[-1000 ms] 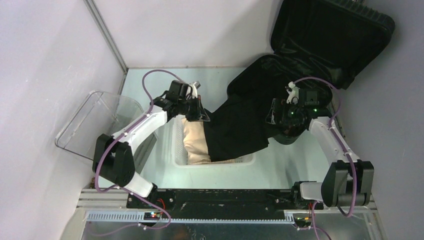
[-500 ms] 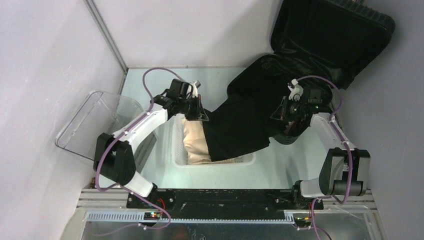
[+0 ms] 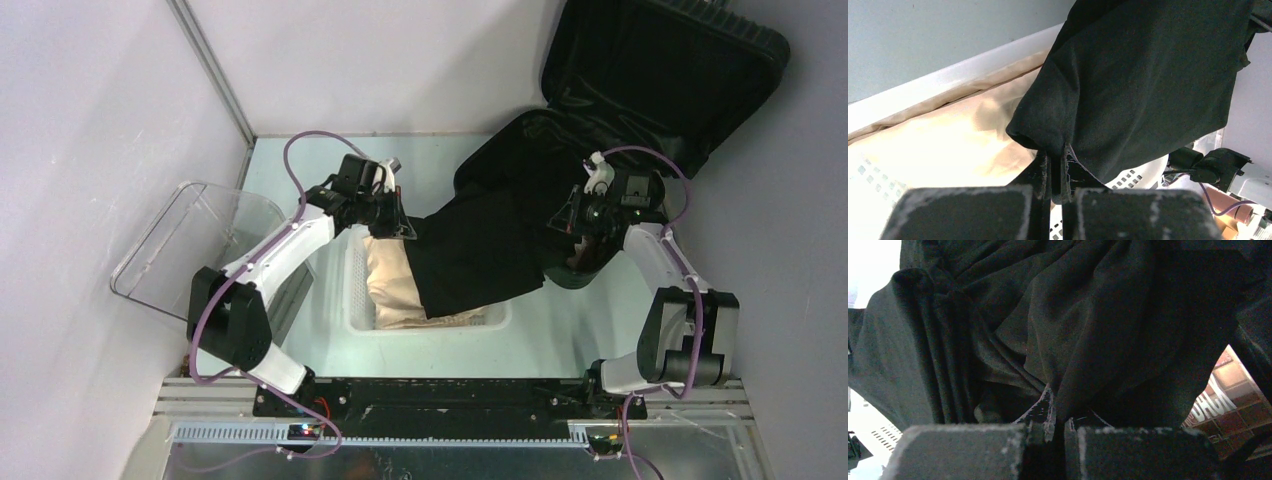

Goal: Open, take out, and arrange the luggage
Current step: Pick up the clothes from the opened luggage, then place the bin in the bin.

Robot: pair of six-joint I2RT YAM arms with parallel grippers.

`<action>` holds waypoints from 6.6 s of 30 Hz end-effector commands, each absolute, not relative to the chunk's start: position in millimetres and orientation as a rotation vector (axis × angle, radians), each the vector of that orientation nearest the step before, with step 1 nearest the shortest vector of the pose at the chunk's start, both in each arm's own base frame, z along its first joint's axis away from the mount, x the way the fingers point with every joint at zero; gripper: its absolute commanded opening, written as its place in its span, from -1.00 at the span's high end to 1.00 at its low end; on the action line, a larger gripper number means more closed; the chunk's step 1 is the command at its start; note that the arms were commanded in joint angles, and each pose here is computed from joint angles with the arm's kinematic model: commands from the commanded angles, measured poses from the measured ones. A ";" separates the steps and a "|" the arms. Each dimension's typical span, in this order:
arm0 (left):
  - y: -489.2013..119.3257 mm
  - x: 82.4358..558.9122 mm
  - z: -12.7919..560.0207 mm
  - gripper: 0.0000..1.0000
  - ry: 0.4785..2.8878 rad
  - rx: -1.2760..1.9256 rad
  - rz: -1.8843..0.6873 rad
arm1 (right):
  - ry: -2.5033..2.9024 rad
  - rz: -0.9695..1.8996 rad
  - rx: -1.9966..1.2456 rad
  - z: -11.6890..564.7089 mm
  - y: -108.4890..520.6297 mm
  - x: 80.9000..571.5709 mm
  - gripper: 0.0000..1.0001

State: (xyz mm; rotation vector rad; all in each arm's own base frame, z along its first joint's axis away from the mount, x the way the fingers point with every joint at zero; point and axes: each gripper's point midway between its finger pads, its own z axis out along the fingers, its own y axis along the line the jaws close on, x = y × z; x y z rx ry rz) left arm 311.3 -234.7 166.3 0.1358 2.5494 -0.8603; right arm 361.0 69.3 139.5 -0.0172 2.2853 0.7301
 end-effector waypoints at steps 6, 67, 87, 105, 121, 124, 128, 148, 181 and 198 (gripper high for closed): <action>-234.7 322.6 175.4 0.94 2.504 0.177 -0.840 | 2.145 0.706 -0.075 174.5 54.0 396.4 0.68; -243.1 282.9 148.7 -0.51 2.247 0.087 -1.022 | 2.183 0.580 -0.320 188.3 62.1 366.0 1.00; -270.9 271.8 121.8 -0.36 2.249 0.045 -1.073 | 2.146 0.553 -0.263 200.9 55.9 371.7 1.00; -272.2 264.6 119.2 0.42 2.258 -0.018 -1.033 | 2.130 0.495 -0.226 206.4 45.1 375.8 1.00; -265.2 266.0 138.5 1.00 2.286 -0.013 -0.964 | 1.958 0.321 -0.202 227.2 14.8 426.2 1.00; -265.7 268.2 129.6 1.00 2.305 -0.015 -0.948 | 1.930 0.262 -0.166 231.5 1.7 436.0 1.00; -266.2 269.2 109.7 1.00 2.357 -0.022 -0.919 | 1.922 0.232 -0.150 235.5 -7.6 448.1 1.00; -273.4 288.5 87.8 -0.20 2.325 0.014 -0.884 | 2.009 0.248 -0.155 216.8 -10.0 437.4 1.00; -255.3 256.6 123.6 1.00 2.536 0.174 -0.797 | 1.822 0.195 -0.011 238.7 -45.8 474.4 1.00; -179.8 268.0 113.6 1.00 2.619 0.150 -0.447 | 1.832 0.050 0.141 202.4 -86.4 514.8 1.00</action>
